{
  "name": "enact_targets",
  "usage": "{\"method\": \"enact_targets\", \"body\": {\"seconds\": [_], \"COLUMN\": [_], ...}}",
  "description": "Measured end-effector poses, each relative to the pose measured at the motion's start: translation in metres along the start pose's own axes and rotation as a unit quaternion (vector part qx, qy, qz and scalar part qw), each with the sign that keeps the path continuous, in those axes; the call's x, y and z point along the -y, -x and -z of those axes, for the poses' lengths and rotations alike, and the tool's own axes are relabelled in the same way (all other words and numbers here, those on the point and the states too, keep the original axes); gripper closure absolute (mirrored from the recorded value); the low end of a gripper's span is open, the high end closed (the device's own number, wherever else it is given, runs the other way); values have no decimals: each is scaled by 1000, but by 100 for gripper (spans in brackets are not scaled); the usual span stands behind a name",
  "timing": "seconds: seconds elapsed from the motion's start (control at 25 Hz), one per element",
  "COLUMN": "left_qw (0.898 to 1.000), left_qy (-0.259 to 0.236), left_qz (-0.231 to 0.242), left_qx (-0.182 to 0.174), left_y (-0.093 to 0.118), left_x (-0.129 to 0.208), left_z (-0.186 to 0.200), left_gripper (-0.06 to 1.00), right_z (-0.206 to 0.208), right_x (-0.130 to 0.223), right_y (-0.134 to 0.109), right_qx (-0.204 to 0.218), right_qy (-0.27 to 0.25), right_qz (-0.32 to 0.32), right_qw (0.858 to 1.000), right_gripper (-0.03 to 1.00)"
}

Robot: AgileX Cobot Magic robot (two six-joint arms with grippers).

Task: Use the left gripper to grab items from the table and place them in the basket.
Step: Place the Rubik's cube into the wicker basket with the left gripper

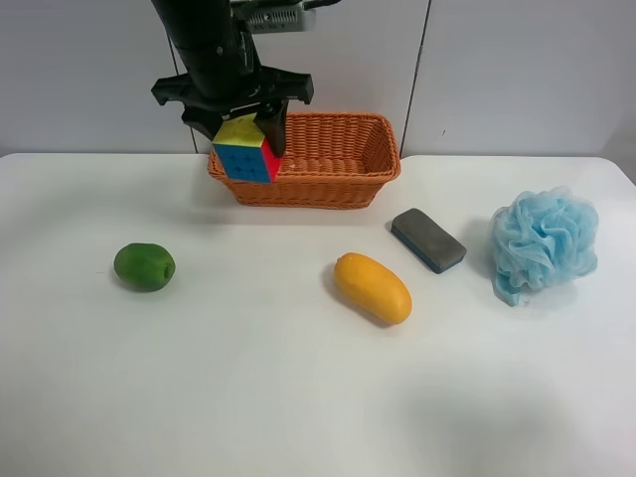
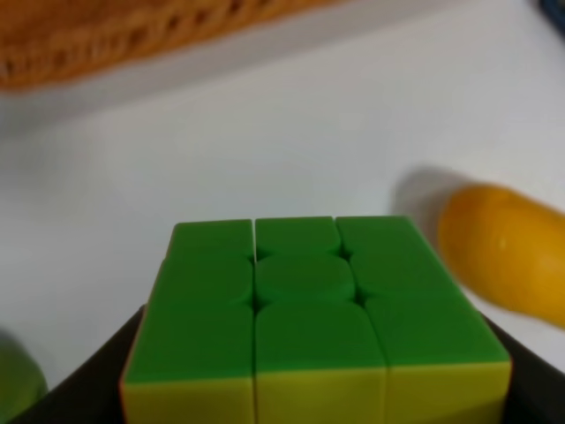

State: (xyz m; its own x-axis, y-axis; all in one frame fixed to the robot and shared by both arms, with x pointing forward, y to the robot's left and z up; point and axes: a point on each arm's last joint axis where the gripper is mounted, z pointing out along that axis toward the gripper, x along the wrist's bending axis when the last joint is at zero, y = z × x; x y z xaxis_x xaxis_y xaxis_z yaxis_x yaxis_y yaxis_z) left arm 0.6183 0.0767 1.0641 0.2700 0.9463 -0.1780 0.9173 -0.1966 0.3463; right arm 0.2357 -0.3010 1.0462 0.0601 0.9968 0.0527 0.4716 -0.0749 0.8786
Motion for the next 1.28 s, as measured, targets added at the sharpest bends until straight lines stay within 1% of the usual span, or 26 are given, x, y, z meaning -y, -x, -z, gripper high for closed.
{"method": "enact_targets", "body": {"seconds": [0.24,0.44,0.52,0.76,0.92,1.08,1.16,1.24,1.28], "left_qw": [999,996,994,987,985,986,986,987,987], "left_qy": [47,91,106,156,170,168,163,161,160], "left_qz": [-16,-21,-19,-28,-26,-24,-24,-24,-24], "left_qx": [8,10,8,6,6,5,4,3,3], "left_y": [-8,-20,-27,-38,-43,-45,-46,-47,-47], "left_x": [-43,-66,-70,-81,-83,-81,-80,-79,-79], "left_z": [-17,-44,-57,-93,-117,-135,-140,-143,-143], "left_gripper": [37,37,37,37,37,37,33,22,13], "right_z": [0,0,0,0,0,0,0,0,0], "right_x": [0,0,0,0,0,0,0,0,0], "right_y": [0,0,0,0,0,0,0,0,0], "right_qx": [0,0,0,0,0,0,0,0,0], "right_qy": [0,0,0,0,0,0,0,0,0], "right_qz": [0,0,0,0,0,0,0,0,0], "right_qw": [1000,1000,1000,1000,1000,1000,1000,1000,1000], "right_gripper": [-2,-2,-2,-2,-2,-2,-2,-2,-2]}}
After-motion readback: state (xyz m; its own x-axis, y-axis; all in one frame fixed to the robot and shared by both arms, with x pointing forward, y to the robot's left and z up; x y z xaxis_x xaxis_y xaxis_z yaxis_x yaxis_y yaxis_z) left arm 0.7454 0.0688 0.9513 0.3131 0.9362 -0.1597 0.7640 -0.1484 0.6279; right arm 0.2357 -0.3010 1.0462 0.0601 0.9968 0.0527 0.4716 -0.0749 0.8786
